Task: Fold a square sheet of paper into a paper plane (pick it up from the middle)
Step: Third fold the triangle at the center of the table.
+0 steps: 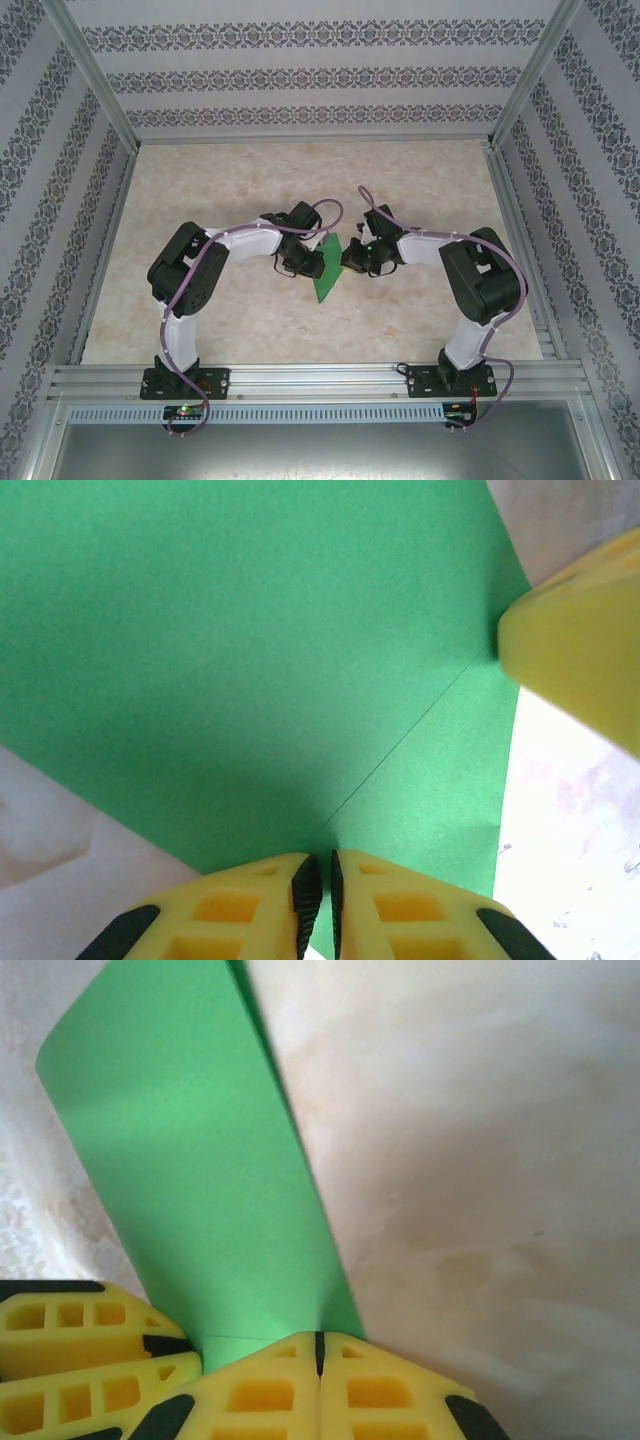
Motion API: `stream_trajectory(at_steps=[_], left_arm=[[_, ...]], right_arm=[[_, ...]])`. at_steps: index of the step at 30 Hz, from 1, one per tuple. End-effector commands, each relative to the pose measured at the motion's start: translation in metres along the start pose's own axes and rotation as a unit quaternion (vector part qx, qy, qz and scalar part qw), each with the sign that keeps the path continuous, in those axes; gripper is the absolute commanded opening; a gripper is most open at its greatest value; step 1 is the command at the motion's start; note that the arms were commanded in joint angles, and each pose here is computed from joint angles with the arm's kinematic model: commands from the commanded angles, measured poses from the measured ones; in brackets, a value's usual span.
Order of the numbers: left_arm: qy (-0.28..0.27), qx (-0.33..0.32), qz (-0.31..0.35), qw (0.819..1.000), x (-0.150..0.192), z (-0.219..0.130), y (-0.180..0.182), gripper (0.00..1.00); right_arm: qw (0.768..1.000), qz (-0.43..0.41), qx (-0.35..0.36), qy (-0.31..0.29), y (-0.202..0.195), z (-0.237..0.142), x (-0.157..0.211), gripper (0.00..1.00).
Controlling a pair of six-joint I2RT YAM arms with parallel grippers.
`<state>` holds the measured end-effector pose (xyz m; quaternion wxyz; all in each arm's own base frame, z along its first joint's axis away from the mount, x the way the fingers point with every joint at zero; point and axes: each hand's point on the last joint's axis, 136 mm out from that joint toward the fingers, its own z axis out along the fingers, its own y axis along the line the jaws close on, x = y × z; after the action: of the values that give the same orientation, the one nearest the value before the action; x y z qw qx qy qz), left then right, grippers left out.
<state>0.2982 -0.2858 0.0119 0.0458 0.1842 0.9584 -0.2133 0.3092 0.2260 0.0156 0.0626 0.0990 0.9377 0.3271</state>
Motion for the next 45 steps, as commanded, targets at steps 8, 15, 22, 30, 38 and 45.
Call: stream_trajectory(at_steps=[8, 15, 22, 30, 38, 45], left_arm=[[0.107, -0.086, -0.022, 0.99, 0.065, 0.036, 0.05, 0.2], [0.103, -0.068, -0.023, 0.992, 0.059, 0.036, 0.043, 0.2], [0.103, -0.062, -0.023, 0.992, 0.058, 0.036, 0.04, 0.2], [0.105, -0.068, -0.023, 0.992, 0.06, 0.036, 0.044, 0.2], [0.109, -0.067, -0.025, 0.991, 0.062, 0.039, 0.045, 0.2], [0.113, -0.066, -0.026, 0.991, 0.063, 0.041, 0.047, 0.2]], right_arm=[[0.999, -0.001, 0.01, -0.047, -0.006, -0.027, 0.002, 0.05], [0.999, 0.008, -0.05, -0.021, 0.026, -0.019, 0.037, 0.04], [0.998, 0.005, -0.058, 0.005, 0.037, 0.003, 0.058, 0.04], [0.998, 0.008, -0.058, 0.02, 0.034, 0.018, 0.067, 0.04], [0.998, 0.01, -0.062, 0.022, 0.033, 0.025, 0.069, 0.04], [0.996, 0.006, -0.082, 0.021, 0.041, 0.022, 0.071, 0.04]])
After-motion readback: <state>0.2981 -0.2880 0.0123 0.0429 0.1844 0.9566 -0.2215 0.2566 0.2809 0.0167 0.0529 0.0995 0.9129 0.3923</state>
